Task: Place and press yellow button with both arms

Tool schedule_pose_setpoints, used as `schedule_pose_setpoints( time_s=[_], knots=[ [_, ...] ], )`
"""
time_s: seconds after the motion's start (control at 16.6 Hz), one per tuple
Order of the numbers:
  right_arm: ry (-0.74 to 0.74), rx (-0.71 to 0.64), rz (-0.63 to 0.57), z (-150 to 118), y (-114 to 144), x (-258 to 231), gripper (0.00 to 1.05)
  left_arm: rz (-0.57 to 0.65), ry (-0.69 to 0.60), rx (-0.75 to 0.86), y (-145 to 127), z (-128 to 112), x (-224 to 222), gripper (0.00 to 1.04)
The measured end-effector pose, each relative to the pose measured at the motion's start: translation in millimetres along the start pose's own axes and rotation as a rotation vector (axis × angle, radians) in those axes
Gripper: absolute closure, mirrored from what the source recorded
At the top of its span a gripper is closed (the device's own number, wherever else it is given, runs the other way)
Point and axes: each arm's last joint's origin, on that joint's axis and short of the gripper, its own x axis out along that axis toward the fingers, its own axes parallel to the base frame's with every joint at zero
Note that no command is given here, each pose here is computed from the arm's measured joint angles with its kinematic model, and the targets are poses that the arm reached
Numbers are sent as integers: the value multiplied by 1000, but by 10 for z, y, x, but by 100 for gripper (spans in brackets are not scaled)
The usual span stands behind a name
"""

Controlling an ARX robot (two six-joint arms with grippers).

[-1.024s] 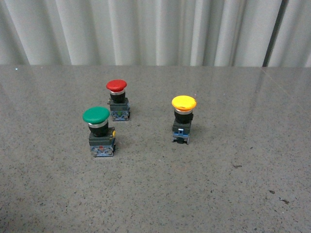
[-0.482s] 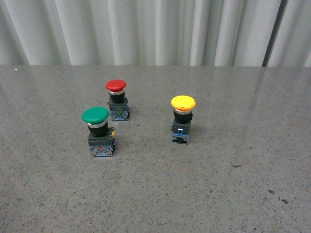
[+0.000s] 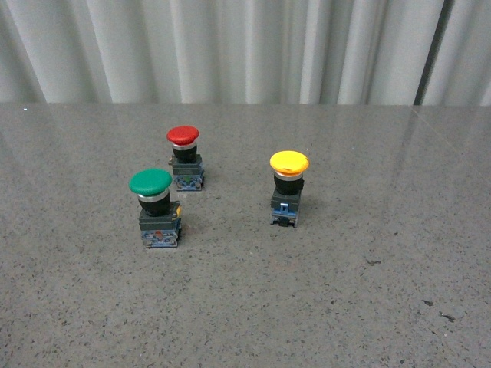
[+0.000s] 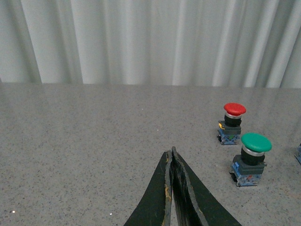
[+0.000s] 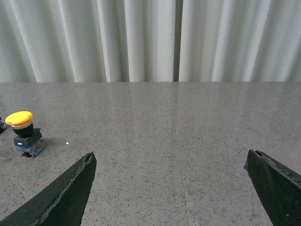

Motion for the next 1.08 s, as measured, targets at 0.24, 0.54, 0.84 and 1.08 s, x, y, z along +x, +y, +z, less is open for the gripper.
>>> schedule_pose_setpoints(
  time_s=[0.24, 0.54, 0.84, 1.08],
  knots=[
    [0, 0, 0, 0, 0, 0, 7, 0, -1, 0, 0, -1, -49, 103],
    [0, 0, 0, 0, 0, 0, 7, 1, 33, 0, 0, -54, -175, 103],
    [0, 0, 0, 0, 0, 0, 7, 1, 15, 0, 0, -39, -181, 103],
    [0, 0, 0, 0, 0, 0, 7, 0, 14, 0, 0, -37, -181, 63]
  ],
)
